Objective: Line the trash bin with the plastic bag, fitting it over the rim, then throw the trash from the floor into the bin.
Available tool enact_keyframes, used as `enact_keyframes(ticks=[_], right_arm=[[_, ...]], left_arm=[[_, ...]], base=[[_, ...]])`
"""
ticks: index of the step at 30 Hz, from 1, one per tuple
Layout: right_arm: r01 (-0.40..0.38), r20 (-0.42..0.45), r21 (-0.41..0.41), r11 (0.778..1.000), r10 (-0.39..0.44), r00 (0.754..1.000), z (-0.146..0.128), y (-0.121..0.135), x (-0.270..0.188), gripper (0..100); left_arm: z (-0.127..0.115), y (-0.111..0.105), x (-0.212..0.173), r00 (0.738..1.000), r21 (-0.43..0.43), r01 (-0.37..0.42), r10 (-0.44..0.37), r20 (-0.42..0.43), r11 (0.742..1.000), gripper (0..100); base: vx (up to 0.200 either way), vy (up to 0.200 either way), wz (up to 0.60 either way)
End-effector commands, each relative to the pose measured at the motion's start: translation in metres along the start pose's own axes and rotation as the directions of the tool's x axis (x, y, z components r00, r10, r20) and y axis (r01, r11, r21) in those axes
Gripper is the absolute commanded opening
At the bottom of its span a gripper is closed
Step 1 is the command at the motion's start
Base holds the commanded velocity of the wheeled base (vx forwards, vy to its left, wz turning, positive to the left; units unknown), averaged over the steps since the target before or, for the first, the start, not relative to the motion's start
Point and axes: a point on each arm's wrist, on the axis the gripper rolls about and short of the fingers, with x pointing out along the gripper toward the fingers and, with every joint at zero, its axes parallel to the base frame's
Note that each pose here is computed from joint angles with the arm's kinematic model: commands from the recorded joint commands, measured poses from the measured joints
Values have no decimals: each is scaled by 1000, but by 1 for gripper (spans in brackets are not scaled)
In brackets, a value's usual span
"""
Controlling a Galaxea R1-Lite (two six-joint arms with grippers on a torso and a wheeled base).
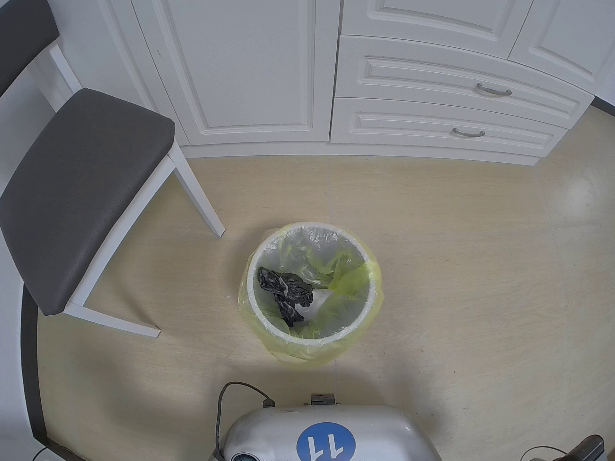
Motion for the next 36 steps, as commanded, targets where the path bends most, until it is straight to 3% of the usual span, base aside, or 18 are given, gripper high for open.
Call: enact_keyframes(ticks=[1,17,29,36], right_arm=[[7,31,-2,1000,-6,999,-3,-1,-13,100],[6,56,-13,1000,-5,998,-15,0,-27,100],[5,70,-7,1000,-5,998,-18,0,-25,100],[8,113,5,1000,-8,994,-20,1,-22,100]], left_arm=[[12,-1,-6,999,6,-2,2,39,1000,100],[17,-6,-41,998,3,13,-13,69,1000,100],[-3,0,-97,996,-48,89,-87,28,995,100],[-28,-1,-113,997,-6,70,-70,19,998,100]], base=[[0,0,0],[0,0,0],[0,0,0],[0,0,0]])
